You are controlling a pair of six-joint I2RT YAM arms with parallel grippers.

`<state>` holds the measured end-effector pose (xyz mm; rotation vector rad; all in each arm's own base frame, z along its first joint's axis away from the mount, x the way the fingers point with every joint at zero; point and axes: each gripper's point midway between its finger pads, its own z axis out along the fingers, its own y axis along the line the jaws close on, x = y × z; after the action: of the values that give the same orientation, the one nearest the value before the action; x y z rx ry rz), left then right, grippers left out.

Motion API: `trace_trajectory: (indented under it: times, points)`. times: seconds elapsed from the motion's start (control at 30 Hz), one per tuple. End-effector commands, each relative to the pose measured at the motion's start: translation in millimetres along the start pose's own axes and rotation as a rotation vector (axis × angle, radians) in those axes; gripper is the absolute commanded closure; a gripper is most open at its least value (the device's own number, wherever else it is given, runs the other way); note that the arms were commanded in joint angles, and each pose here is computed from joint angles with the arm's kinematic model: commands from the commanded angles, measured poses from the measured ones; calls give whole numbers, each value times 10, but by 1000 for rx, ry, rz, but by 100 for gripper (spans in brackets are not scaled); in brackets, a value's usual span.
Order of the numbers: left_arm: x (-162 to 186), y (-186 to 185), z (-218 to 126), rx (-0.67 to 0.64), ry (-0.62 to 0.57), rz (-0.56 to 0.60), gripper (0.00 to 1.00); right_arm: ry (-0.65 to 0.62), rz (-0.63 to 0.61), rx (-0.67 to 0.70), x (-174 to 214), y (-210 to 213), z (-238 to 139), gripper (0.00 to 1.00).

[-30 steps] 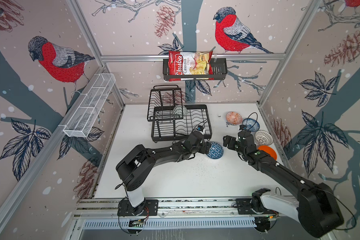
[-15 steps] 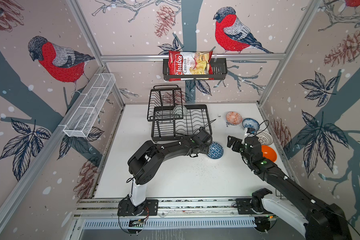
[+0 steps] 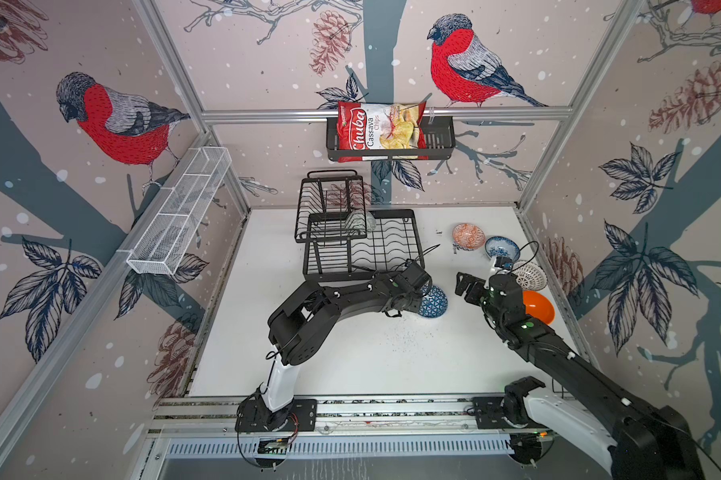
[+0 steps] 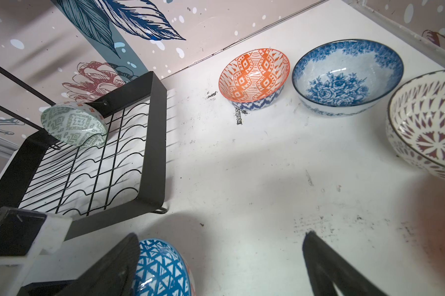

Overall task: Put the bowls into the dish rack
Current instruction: 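Lift the blue bowl with the left gripper while the right gripper opens and withdraws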

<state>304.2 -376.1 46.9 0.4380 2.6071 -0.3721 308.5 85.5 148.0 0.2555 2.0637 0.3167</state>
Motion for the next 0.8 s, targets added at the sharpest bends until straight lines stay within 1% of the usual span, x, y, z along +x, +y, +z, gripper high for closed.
trace_trajectory:
  times: [0.0,0.03,0.13,0.17,0.3,0.4,0.47,0.5,0.67,0.77]
  points:
    - [35,25,-1,-11,5,11,62,-34,19,8,-66,-12,-5,0]
    - [40,29,-2,-10,3,11,65,-34,20,6,-67,-7,-7,1]
    - [39,26,-9,-6,-3,10,67,-33,22,8,-61,-12,-5,1]
    - [38,30,-10,-5,-4,8,70,-33,23,7,-63,-12,-8,1]
    - [46,37,-9,-5,-9,11,83,-36,24,10,-67,-17,-11,1]
    - [25,31,-17,0,-21,9,90,-35,27,9,-63,-18,-10,1]
    - [25,30,-16,2,-23,10,98,-36,29,11,-63,-23,-11,0]
    - [22,29,-18,2,-24,11,100,-37,29,12,-66,-23,-12,1]
    - [-28,-2,-46,23,-56,14,100,-39,35,22,-62,-42,-14,0]
    - [-163,-10,-126,16,-107,30,100,-42,41,41,-64,-78,-16,1]
